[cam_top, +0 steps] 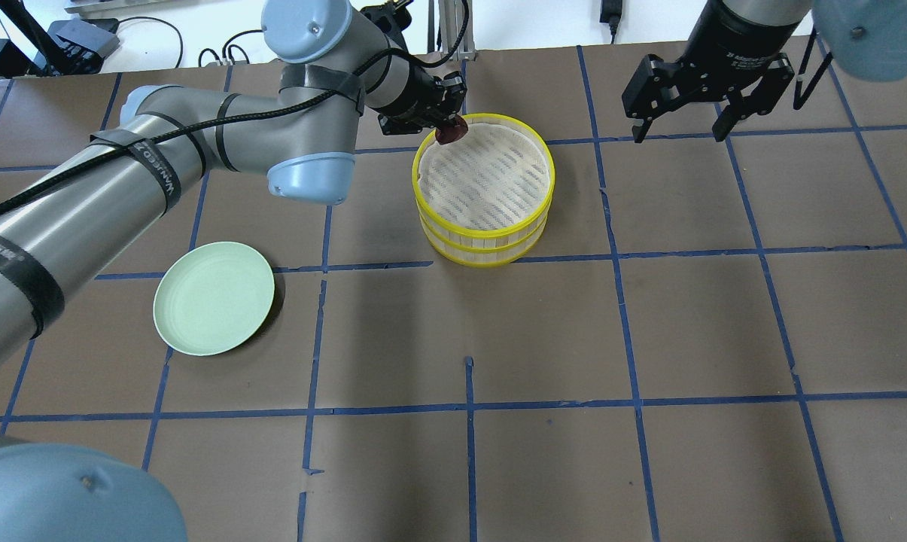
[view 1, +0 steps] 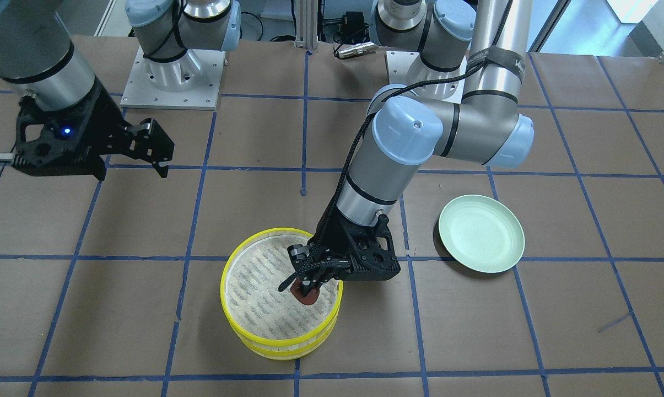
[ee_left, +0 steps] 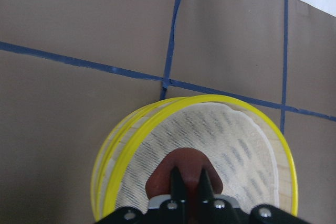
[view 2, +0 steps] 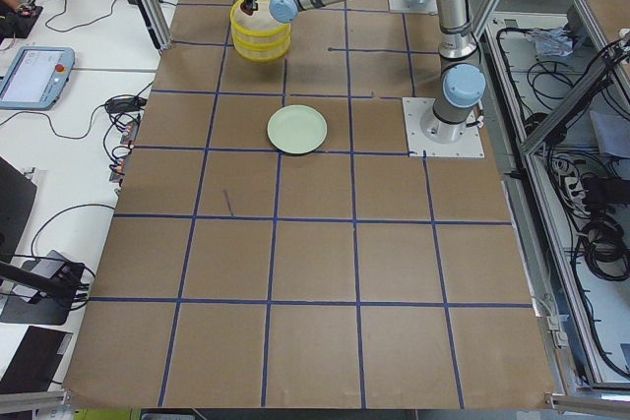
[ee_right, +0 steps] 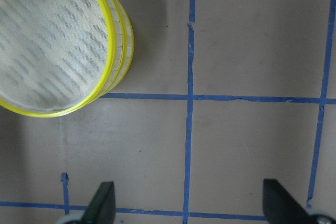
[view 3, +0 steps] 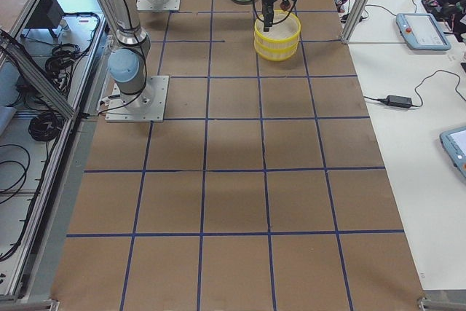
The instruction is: Place buns in different layers of steamer
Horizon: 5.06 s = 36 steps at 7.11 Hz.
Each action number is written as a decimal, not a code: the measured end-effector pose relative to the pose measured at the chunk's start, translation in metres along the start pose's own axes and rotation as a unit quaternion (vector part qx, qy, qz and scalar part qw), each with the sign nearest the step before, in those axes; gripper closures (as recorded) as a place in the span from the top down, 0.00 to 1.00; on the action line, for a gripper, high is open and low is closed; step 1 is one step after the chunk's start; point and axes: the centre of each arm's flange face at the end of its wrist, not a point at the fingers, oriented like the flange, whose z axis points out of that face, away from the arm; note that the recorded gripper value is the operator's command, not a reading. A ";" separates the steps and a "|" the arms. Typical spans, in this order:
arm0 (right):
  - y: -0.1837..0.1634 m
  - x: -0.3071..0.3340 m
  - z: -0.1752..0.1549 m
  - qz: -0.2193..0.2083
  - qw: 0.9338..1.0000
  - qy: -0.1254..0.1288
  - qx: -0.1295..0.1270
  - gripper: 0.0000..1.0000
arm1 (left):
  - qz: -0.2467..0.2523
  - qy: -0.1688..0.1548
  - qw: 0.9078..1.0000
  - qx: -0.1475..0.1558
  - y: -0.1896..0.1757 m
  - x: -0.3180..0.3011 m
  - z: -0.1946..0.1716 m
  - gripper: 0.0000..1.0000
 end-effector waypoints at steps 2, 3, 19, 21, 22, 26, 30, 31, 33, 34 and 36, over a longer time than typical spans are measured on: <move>0.006 -0.007 0.005 -0.008 1.000 0.017 -0.010 1.00 | -0.007 0.001 1.000 -0.002 0.004 0.004 0.008 1.00; 0.006 -0.007 0.006 -0.009 1.000 0.019 -0.010 1.00 | -0.001 -0.003 1.000 -0.006 0.007 0.001 0.011 1.00; 0.012 -0.005 0.009 -0.004 1.000 0.020 -0.019 1.00 | 0.255 -0.127 0.954 -0.092 -0.029 -0.092 -0.093 1.00; 0.011 -0.005 0.010 -0.005 1.000 0.020 -0.020 1.00 | 0.286 -0.161 0.939 -0.103 -0.041 -0.119 -0.109 1.00; 0.012 -0.005 0.011 -0.005 1.000 0.020 -0.021 1.00 | 0.299 -0.175 0.932 -0.107 -0.046 -0.130 -0.113 1.00; 0.013 -0.004 0.018 -0.004 1.000 0.020 -0.024 1.00 | 0.322 -0.202 0.918 -0.115 -0.051 -0.145 -0.123 1.00; -0.003 -0.003 0.005 -0.003 1.000 0.018 -0.008 1.00 | 0.333 -0.210 0.911 -0.128 -0.045 -0.150 -0.123 1.00; -0.010 -0.002 0.004 -0.002 1.000 0.019 -0.008 1.00 | 0.333 -0.210 0.910 -0.128 -0.045 -0.150 -0.123 1.00; -0.013 -0.003 0.006 -0.001 1.000 0.019 -0.012 1.00 | 0.334 -0.210 0.910 -0.128 -0.045 -0.149 -0.123 1.00; -0.013 -0.004 0.008 -0.001 1.000 0.019 -0.014 1.00 | 0.334 -0.210 0.910 -0.128 -0.044 -0.149 -0.123 1.00; -0.013 -0.004 0.010 0.000 1.000 0.019 -0.016 1.00 | 0.334 -0.210 0.910 -0.127 -0.043 -0.148 -0.126 1.00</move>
